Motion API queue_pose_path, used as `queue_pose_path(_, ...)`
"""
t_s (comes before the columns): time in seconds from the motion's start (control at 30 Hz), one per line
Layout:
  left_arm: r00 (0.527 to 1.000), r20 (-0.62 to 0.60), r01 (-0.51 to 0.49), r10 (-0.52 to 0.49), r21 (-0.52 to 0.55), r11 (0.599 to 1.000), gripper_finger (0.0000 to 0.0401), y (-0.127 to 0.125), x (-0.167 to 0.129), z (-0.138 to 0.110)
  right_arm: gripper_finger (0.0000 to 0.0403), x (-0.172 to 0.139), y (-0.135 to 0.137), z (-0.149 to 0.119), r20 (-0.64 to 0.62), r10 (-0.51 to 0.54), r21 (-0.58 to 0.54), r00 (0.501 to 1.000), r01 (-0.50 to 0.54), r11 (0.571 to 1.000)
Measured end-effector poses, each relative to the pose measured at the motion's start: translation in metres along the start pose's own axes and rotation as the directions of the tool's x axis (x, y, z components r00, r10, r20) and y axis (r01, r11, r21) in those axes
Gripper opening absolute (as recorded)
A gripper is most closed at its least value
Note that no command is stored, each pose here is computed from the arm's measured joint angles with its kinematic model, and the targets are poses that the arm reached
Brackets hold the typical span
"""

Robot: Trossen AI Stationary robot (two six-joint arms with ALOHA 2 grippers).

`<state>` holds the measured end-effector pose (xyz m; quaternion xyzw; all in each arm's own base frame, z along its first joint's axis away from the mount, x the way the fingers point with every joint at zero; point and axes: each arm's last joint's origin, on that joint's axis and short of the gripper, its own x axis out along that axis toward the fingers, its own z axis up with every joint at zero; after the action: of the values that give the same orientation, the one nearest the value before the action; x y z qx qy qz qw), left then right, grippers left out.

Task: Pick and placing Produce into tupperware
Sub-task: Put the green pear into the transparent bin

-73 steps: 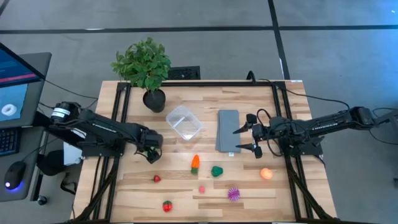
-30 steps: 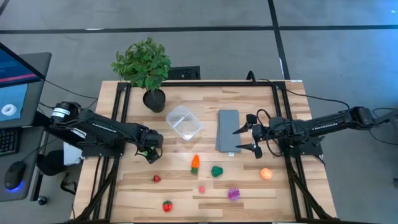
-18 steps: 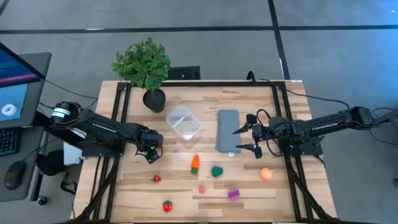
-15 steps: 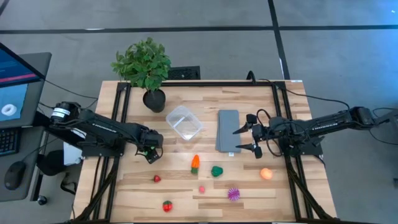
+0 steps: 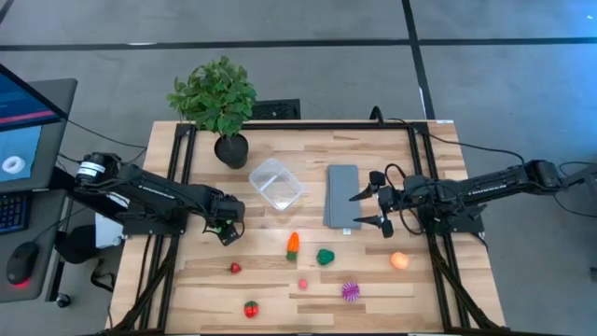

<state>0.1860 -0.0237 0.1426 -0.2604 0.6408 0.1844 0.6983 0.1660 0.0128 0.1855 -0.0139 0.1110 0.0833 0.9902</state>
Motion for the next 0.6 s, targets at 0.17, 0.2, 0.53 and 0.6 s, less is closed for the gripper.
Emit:
queue_pose_path(0.17, 1.000, -0.003, 0.002, -0.002, 0.000, 1.000, 0.0250, 0.0000, 0.0000, -0.0001, 0.0317, 0.0000, 0.0000, 0.0000, 0.000, 0.000, 0.000, 1.000, 0.000, 1.000)
queue_pose_path(0.2, 1.000, -0.003, 0.002, -0.002, 0.000, 1.000, 0.0245, 0.0000, 0.0000, -0.0001, 0.0317, 0.0000, 0.0000, 0.0000, 0.000, 0.000, 0.000, 1.000, 0.000, 1.000)
queue_pose_path(0.53, 1.000, -0.002, 0.002, -0.002, 0.000, 1.000, 0.0212, 0.0000, -0.0002, -0.0001, 0.0317, 0.0000, 0.0000, -0.0004, -0.004, 0.000, 0.000, 1.000, 0.000, 1.000)
queue_pose_path(0.6, 1.000, -0.002, 0.002, -0.002, 0.000, 1.000, 0.0214, 0.0000, -0.0002, -0.0001, 0.0317, 0.0000, 0.0000, -0.0004, -0.004, 0.000, 0.000, 1.000, 0.000, 1.000)
